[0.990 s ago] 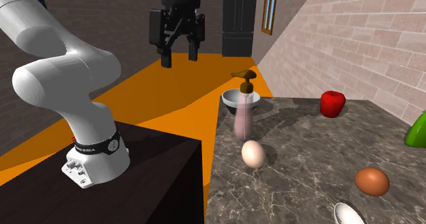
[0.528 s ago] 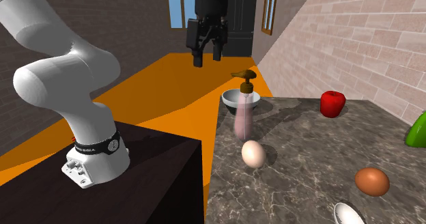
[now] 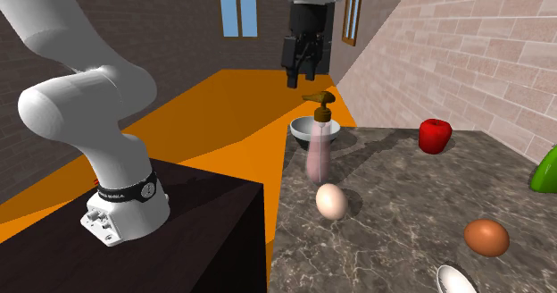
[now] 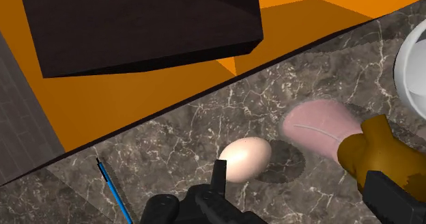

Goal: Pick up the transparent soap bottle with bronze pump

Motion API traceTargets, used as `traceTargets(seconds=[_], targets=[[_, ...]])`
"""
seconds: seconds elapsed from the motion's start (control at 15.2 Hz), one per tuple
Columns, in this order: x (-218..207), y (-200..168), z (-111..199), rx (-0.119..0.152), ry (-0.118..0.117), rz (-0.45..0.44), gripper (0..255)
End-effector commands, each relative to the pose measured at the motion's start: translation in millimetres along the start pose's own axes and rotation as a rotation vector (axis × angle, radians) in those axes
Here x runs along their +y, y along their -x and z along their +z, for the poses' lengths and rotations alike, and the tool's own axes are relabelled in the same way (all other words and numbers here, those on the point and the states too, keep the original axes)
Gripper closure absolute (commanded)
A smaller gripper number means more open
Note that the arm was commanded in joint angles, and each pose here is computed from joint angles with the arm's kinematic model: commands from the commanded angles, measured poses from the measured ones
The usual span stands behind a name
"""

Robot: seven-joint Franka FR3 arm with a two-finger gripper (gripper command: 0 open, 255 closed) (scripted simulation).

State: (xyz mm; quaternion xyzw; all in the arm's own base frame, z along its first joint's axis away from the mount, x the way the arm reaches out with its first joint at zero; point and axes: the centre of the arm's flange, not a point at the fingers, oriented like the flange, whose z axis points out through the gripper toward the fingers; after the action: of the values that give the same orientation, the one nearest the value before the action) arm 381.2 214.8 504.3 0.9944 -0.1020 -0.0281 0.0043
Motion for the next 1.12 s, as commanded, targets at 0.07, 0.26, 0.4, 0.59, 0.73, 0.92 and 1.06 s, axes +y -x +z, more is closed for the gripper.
traceTargets(seconds=[0.07, 0.26, 0.4, 0.59, 0.73, 0.92, 1.06], targets=[[-37.0, -5.4, 8.1, 0.002, -0.008, 0.009, 0], [-74.4, -12.6, 13.8, 0.004, -0.015, 0.017, 0], [-98.8, -17.5, 17.4, 0.006, -0.019, 0.022, 0], [-99.0, -18.4, 33.2, 0.006, -0.019, 0.022, 0], [-99.2, -18.9, 43.8, 0.006, -0.019, 0.022, 0], [-99.4, -19.7, 57.3, 0.006, -0.019, 0.022, 0], [-99.3, -19.7, 57.3, 0.006, -0.019, 0.022, 0]])
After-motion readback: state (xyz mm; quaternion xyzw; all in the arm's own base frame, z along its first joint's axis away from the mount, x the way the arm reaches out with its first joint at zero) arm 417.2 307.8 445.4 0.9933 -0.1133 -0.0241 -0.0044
